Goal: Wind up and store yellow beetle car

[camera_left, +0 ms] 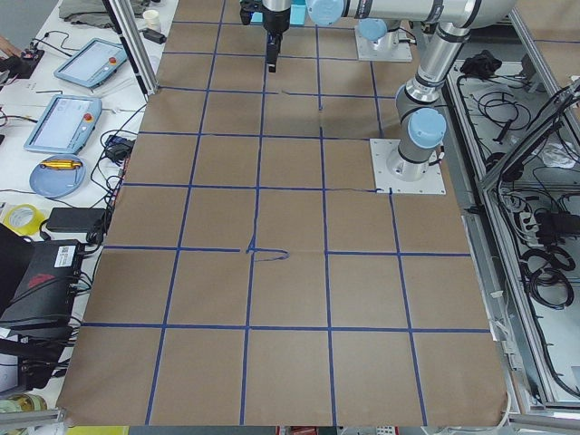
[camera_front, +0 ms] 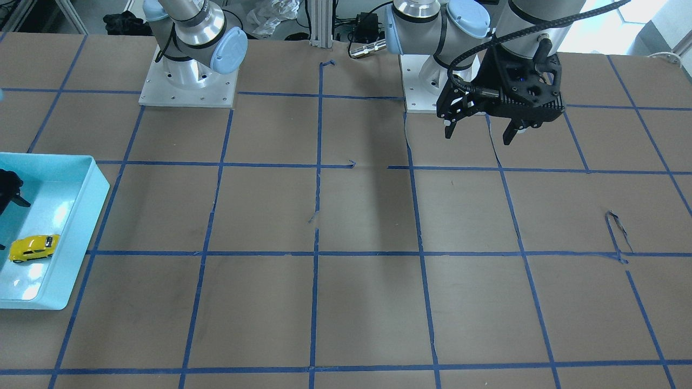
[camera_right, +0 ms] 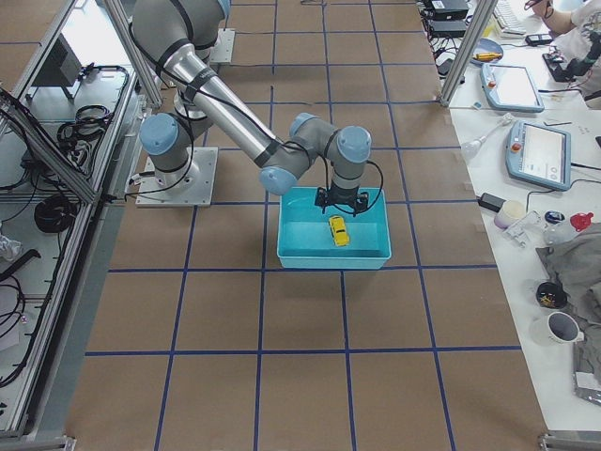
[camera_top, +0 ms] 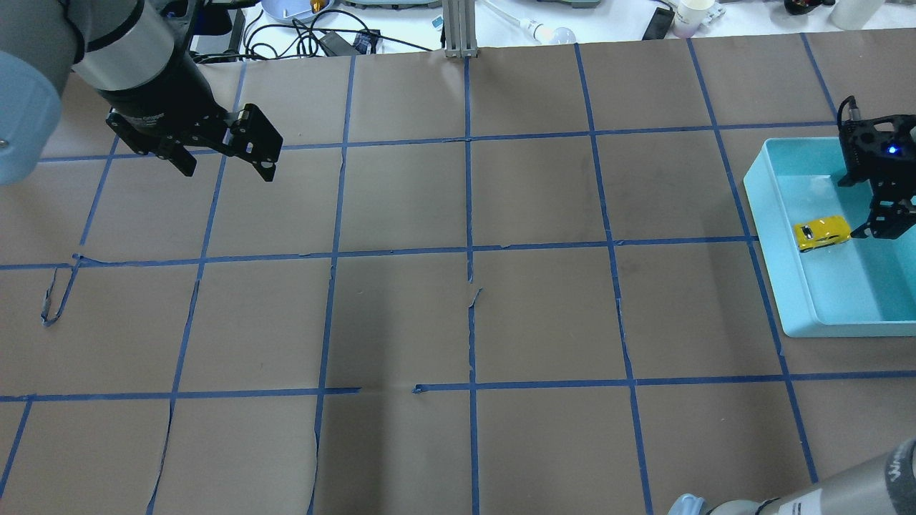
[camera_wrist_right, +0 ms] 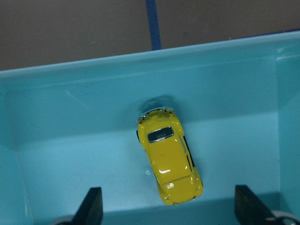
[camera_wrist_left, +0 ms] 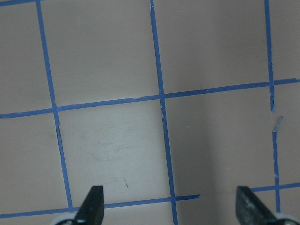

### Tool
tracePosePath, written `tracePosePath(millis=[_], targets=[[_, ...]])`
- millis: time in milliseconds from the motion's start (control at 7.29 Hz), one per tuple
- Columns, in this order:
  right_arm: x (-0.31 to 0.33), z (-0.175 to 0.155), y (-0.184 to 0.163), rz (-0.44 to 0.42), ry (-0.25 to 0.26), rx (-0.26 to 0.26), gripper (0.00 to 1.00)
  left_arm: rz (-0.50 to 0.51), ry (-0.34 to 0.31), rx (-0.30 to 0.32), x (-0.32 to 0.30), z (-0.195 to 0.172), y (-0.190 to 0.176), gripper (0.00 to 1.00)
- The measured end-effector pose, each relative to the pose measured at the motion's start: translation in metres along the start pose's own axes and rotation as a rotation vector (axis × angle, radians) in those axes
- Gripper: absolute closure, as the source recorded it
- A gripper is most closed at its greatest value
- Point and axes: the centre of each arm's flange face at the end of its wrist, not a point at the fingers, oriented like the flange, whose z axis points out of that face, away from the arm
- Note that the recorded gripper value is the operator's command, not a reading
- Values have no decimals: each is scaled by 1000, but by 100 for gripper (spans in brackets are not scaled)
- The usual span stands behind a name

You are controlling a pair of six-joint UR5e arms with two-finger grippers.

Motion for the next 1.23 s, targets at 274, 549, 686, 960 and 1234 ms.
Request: tracePosePath(millis=[274, 549, 686, 960, 1234], targets=[[-10, -42, -4, 153, 51, -25, 0, 0, -1, 0, 0, 0, 0, 0], [-29, -70, -17, 436, 31, -16, 0, 0, 0, 0, 0, 0, 0, 0], [-41, -85, -35, 606, 0, -3, 0, 0, 0, 0, 0, 0, 0, 0], [-51, -109, -97, 947, -13, 2, 0, 0, 1, 0, 0, 0, 0, 0], [-58, -133, -179, 1153, 6, 12, 0, -1, 1, 0, -1, 0, 0, 0]])
